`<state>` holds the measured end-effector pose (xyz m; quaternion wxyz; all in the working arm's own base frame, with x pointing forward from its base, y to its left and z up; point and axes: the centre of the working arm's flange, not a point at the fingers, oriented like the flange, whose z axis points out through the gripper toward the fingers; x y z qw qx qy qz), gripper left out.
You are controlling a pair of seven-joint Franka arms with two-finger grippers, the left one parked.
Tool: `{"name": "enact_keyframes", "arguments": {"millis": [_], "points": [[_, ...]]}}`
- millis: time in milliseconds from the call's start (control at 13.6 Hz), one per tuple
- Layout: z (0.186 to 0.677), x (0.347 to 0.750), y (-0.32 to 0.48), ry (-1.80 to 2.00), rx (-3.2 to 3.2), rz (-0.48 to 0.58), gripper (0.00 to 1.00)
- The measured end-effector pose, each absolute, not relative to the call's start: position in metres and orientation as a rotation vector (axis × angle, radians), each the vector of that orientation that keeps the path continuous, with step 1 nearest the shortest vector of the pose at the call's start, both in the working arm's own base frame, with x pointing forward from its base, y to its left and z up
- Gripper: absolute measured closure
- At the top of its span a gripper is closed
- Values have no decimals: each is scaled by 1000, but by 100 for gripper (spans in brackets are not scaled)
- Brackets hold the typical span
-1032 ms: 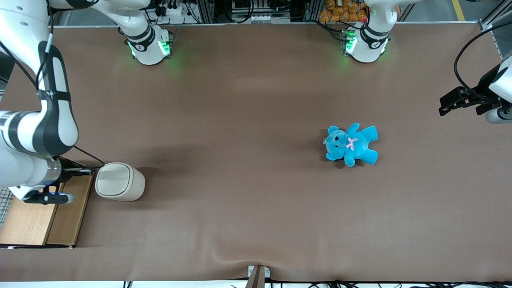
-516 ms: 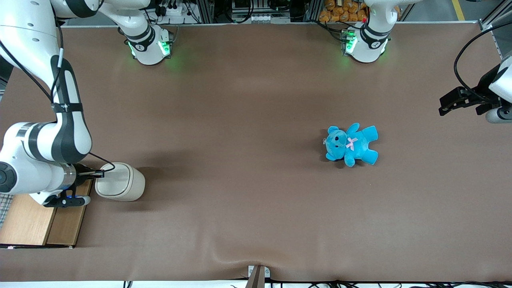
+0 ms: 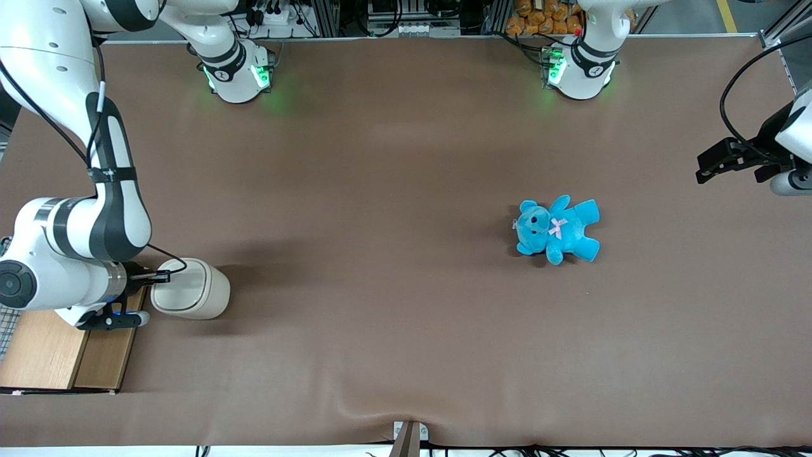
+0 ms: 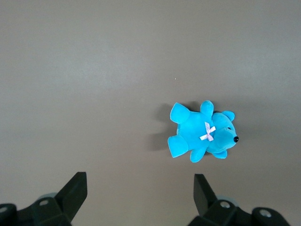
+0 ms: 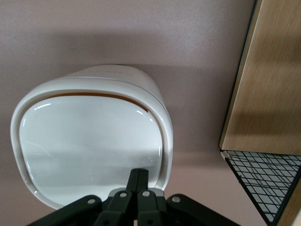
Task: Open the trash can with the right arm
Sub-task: 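Lower the right gripper and catch the rim of the trash can lid, then lift the right gripper to flip the lid open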
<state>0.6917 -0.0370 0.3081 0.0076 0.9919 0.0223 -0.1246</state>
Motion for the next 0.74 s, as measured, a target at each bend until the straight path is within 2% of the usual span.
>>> {"name": "enact_keyframes", "arguments": {"millis": [516, 737], "points": [[310, 692, -37, 68, 3103, -382, 99], [338, 694, -35, 73, 3109, -318, 99]]}}
